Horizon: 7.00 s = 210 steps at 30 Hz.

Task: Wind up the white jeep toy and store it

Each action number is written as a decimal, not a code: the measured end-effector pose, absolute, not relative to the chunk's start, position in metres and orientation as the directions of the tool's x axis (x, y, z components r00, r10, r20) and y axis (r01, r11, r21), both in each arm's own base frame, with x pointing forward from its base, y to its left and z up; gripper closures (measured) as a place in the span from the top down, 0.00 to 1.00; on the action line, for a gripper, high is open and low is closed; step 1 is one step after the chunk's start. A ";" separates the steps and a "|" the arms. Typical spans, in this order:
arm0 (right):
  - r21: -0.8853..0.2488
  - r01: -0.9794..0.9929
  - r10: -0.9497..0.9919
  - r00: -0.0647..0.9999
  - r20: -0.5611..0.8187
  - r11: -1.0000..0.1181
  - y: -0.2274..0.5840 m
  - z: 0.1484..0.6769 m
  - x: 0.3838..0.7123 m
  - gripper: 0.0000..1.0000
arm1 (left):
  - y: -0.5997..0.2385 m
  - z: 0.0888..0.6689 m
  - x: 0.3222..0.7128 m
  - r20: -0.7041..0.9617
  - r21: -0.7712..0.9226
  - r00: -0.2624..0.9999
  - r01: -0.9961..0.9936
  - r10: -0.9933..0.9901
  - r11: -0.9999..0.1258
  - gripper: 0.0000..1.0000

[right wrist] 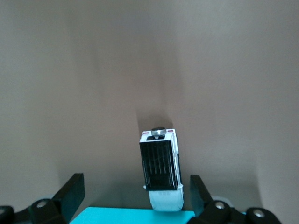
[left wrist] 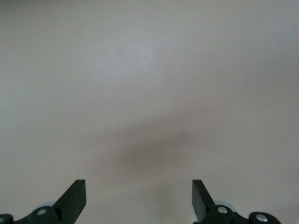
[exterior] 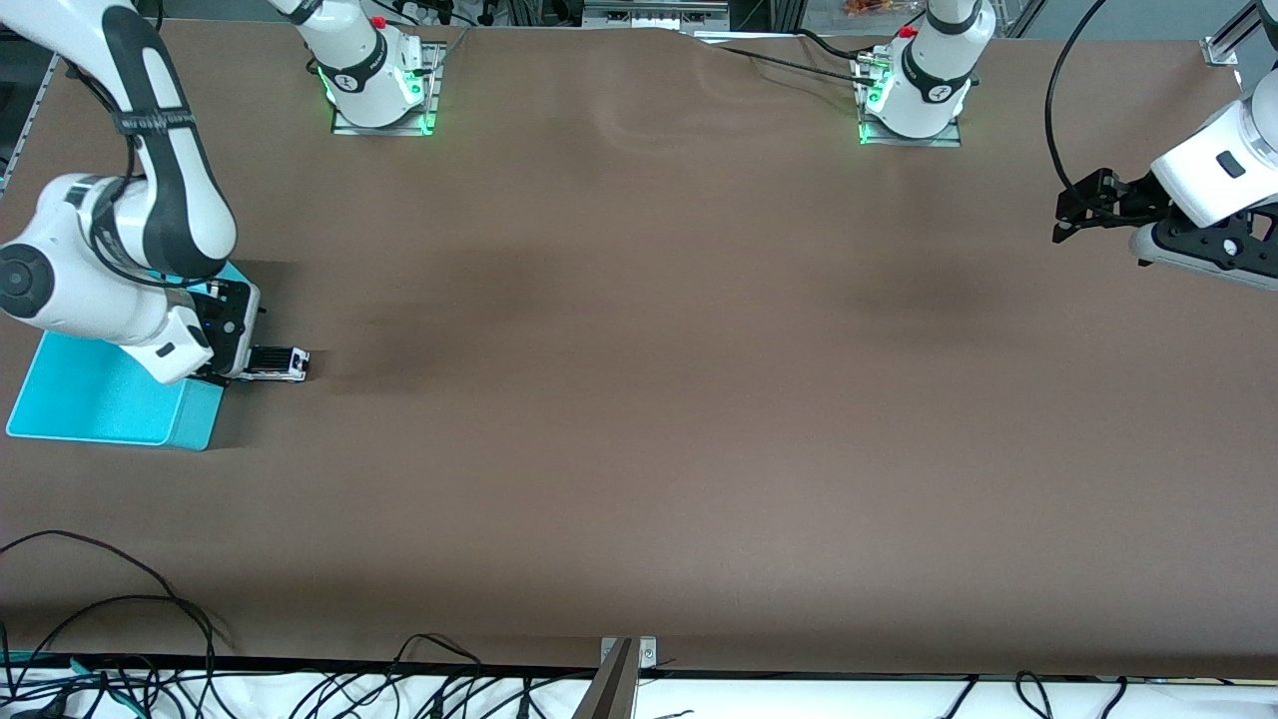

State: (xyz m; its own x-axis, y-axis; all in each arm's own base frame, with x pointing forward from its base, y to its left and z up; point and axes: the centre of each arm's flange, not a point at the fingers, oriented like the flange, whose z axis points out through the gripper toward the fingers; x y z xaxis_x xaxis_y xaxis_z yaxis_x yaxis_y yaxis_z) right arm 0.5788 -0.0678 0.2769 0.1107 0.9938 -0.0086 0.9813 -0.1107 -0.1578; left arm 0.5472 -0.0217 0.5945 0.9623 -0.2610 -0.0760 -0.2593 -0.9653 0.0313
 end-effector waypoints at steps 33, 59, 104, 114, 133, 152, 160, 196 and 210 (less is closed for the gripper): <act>-0.081 0.996 0.999 -0.041 -0.007 0.041 -0.081 0.214 0.577 0.50 | -0.026 0.602 0.548 -0.059 0.039 0.962 -0.265 -0.267 -0.964 1.00; -0.079 0.994 0.997 -0.077 0.003 0.077 -0.090 0.380 0.642 0.50 | -0.022 0.602 0.548 -0.059 0.040 0.964 -0.257 -0.259 -0.965 1.00; -0.245 0.969 0.989 0.066 0.135 -0.031 -0.325 0.219 0.523 0.50 | -0.022 0.601 0.546 -0.071 0.043 0.963 -0.257 -0.260 -0.965 1.00; -0.248 0.969 0.988 0.054 0.148 -0.016 -0.322 0.221 0.525 0.85 | -0.024 0.601 0.546 -0.071 0.043 0.962 -0.259 -0.262 -0.965 1.00; -0.304 0.945 0.960 0.187 0.210 -0.118 -0.249 0.368 0.602 1.00 | -0.024 0.600 0.546 -0.072 0.044 0.962 -0.260 -0.263 -0.965 1.00; -0.285 0.728 0.754 0.656 0.023 -0.624 -0.098 0.510 0.628 1.00 | -0.025 0.600 0.546 -0.072 0.044 0.962 -0.262 -0.265 -0.964 1.00; -0.223 0.560 0.588 0.805 -0.083 -0.798 -0.043 0.524 0.636 1.00 | -0.025 0.600 0.546 -0.072 0.044 0.962 -0.262 -0.265 -0.964 1.00; -0.010 0.162 0.160 0.963 -0.218 -0.987 0.075 0.572 0.589 1.00 | -0.025 0.600 0.546 -0.072 0.044 0.962 -0.262 -0.265 -0.964 1.00; -0.008 0.094 0.094 0.986 -0.137 -0.996 0.050 0.573 0.559 1.00 | -0.026 0.600 0.546 -0.072 0.044 0.961 -0.263 -0.266 -0.964 1.00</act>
State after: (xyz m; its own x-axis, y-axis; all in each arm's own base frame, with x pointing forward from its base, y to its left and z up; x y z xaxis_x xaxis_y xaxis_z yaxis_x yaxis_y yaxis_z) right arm 0.5589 0.0505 0.5733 0.9860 0.0943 -0.1375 0.0941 -0.9955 -0.0080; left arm 0.5462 -0.0259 0.6005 0.9614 -0.2658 -0.0716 -0.2632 -0.9637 0.0444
